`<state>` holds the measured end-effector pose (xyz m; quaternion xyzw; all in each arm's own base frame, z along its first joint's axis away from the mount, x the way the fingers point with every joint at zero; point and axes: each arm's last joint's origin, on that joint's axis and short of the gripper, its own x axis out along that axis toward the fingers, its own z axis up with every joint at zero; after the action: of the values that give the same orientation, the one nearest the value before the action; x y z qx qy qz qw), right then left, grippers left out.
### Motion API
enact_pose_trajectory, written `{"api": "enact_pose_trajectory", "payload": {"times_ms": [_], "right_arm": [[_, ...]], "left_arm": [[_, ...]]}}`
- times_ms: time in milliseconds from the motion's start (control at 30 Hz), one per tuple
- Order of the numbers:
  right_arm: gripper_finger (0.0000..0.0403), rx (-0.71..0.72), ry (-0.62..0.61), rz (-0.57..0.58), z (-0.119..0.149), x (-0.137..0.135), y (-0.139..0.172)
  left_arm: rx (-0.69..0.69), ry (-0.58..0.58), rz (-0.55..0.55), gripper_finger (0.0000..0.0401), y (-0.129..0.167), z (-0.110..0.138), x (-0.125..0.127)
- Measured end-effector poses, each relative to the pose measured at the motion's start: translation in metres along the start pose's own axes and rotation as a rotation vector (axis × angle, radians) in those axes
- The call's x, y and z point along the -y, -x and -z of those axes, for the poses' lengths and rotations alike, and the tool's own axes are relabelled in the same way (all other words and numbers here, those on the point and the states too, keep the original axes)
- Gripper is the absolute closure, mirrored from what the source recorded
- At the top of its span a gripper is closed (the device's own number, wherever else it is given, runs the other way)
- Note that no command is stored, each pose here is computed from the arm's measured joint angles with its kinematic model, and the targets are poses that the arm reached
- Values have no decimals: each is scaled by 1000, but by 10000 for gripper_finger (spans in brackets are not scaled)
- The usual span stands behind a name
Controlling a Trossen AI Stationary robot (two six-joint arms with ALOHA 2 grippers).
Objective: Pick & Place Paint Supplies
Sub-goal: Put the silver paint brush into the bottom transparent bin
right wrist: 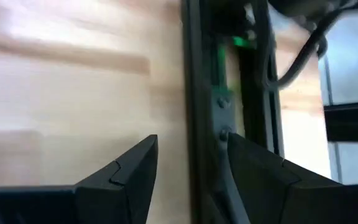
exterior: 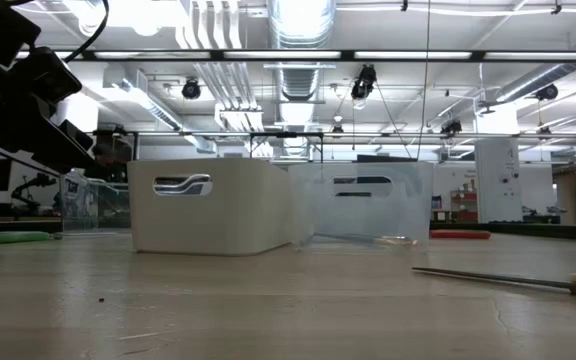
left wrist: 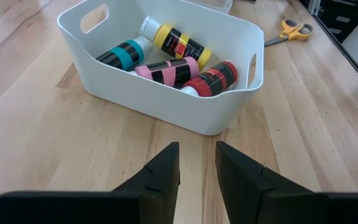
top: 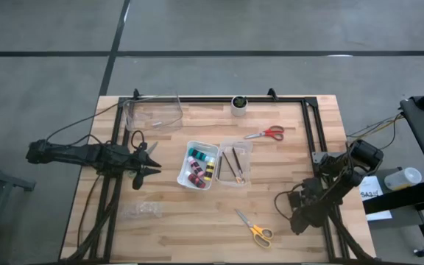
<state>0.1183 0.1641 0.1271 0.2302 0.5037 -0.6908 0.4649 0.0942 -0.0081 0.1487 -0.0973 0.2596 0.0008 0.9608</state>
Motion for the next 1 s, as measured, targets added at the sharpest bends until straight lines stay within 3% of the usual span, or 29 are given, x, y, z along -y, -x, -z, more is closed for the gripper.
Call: {"api": "enact_pose_trajectory", "payload": {"times_ms": [233,400,567,800,867,1000], "right_arm": [[211,106,-7,33,-7,11,40],[211,62,9,-110,-9,14,67],[211,125,15,-388,-19,18,96],[211,359,160,-871,-31,20,143],[211,397,175,-930,-34,20,154],[211,388,166,-943,-45,17,169]], "left_arm": [[0,0,0,293,0,0,0],[0,0,0,293,0,0,0],[-1,0,0,293,0,0,0],[0,0,0,293,0,0,0],[-1,0,0,293,0,0,0],[0,0,0,293,0,0,0]]}}
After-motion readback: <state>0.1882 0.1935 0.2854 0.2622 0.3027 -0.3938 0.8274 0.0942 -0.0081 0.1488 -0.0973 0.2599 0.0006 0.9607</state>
